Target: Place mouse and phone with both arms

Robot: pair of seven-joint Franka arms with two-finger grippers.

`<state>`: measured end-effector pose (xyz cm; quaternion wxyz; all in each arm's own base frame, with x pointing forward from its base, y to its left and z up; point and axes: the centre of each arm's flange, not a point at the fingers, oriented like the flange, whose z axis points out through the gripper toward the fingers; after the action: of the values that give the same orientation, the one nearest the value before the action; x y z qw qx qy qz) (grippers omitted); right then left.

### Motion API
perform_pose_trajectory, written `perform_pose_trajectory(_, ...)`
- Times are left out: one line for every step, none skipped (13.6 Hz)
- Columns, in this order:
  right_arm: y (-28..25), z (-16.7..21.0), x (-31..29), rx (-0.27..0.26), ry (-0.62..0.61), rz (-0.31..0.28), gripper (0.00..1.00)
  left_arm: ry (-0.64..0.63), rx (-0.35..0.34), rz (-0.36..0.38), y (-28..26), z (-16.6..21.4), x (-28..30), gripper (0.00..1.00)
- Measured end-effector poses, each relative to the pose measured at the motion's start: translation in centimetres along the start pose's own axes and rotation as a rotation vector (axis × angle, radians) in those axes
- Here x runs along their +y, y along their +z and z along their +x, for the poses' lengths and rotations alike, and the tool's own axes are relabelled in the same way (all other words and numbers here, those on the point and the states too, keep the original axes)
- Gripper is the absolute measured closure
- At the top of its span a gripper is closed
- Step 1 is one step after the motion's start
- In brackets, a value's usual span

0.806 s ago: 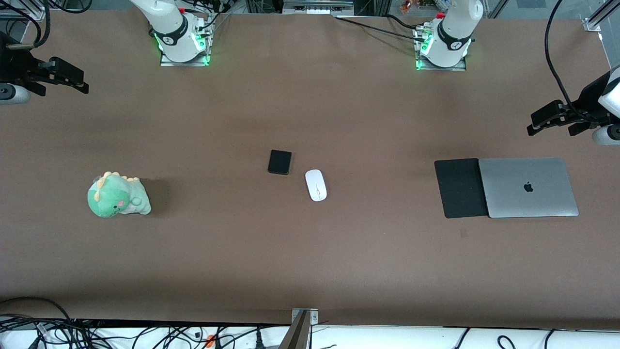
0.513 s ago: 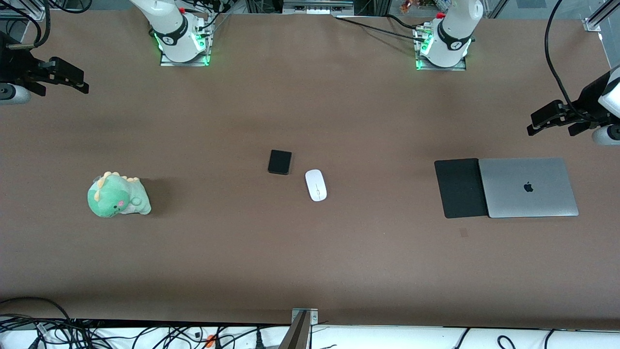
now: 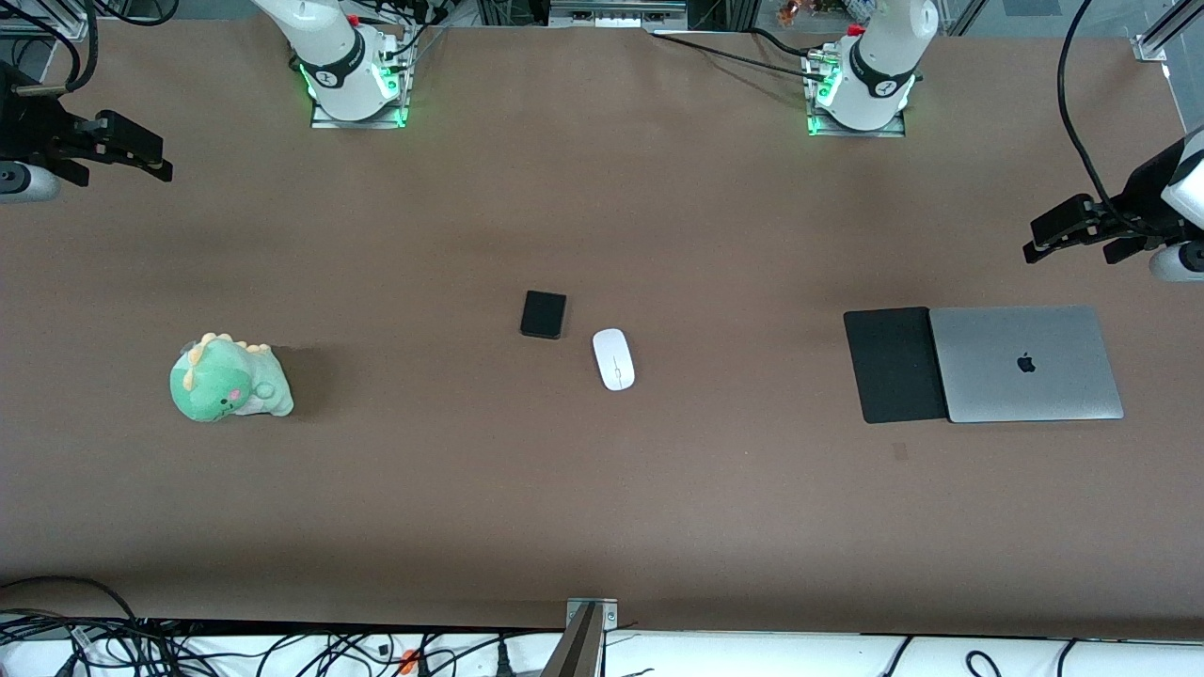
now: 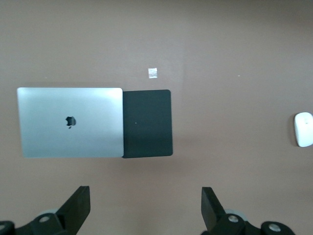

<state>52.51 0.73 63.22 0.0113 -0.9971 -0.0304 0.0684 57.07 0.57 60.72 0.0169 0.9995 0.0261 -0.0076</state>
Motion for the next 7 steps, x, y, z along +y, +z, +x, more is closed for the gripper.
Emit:
perform_pose_trajectory(0.0, 0.0, 0.0, 0.0, 0.0, 0.0, 0.0, -0.004, 0.0, 0.012, 0.01, -0.01, 0.13, 0.0)
perform_pose_trajectory(0.0, 0.0, 0.0, 0.0, 0.0, 0.0, 0.0, -0.005, 0.001, 0.019, 0.01, -0.02, 0.34, 0.0)
perform_pose_trajectory(0.0, 0.0, 0.0, 0.0, 0.0, 0.0, 0.0, -0.005, 0.001, 0.022, 0.02, -0.03, 0.52, 0.0)
perform_pose_trajectory(0.0, 0.0, 0.0, 0.0, 0.0, 0.0, 0.0, -0.005, 0.001, 0.022, 0.02, -0.03, 0.59, 0.0)
perform_pose_trajectory(0.0, -0.01, 0.01, -0.001, 0.0, 0.0, 0.0, -0.006, 0.001, 0.022, 0.02, -0.03, 0.59, 0.0)
perform_pose_trajectory(0.01, -0.01, 0.01, -0.001, 0.0, 0.0, 0.0, -0.007, 0.001, 0.022, 0.02, -0.03, 0.59, 0.0)
perform_pose_trajectory(0.01, -0.01, 0.02, -0.001, 0.0, 0.0, 0.0, -0.008, 0.001, 0.022, 0.02, -0.03, 0.59, 0.0)
